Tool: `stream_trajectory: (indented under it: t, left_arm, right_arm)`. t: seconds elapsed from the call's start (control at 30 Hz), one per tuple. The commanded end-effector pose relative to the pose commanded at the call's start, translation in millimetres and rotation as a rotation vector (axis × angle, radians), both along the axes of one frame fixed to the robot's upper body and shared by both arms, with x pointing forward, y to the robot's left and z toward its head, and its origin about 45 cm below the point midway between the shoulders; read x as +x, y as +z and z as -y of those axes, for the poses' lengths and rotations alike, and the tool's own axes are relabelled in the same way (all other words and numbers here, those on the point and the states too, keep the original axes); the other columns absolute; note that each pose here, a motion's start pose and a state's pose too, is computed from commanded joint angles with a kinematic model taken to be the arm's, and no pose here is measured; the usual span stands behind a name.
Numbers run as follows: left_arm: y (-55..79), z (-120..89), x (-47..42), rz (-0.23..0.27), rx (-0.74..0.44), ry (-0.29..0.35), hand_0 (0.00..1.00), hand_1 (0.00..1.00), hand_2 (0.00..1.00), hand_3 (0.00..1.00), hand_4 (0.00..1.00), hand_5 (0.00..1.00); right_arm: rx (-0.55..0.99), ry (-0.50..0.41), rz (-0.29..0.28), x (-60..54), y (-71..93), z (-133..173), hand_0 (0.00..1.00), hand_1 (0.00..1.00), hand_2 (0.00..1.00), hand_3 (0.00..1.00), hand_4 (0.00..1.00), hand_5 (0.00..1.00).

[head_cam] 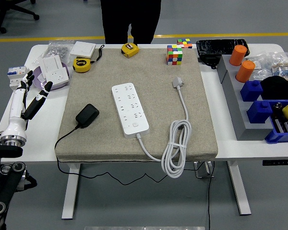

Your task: Pick up the plug,place it near the board,insert it into the board,press the button

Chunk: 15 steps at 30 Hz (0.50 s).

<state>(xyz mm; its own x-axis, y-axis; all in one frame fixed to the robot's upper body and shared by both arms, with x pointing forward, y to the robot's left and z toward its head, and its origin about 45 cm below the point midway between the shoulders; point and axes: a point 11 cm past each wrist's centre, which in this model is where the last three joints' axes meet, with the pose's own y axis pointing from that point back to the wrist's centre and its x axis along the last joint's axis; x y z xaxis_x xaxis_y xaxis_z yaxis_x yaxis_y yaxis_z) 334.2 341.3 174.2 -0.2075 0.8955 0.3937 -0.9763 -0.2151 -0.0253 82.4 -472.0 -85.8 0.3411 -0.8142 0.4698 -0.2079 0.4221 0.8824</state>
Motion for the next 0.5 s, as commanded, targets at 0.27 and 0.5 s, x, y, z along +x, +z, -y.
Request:
stream_trajectory:
  t: [0.27, 0.5]
  left_arm:
    - [-1.0, -0.3, 0.0, -0.008, -0.009, 0.004, 0.982, 0.998, 0.998, 0.998, 0.998, 0.998]
    - [0.1, -0.2, 1.2, -0.005, -0.013, 0.004, 0.968, 0.998, 0.998, 0.998, 0.998, 0.998]
  right_arm:
    - [-0.115, -0.059, 0.068, -0.9, 5.5, 8.8, 0.055, 0.074, 0.152, 0.128, 0.737, 0.578]
    - [-0.229, 0.049, 0.133, 21.1, 16.8, 15.6, 0.002, 0.002, 0.032, 0.009, 0.462, 0.217]
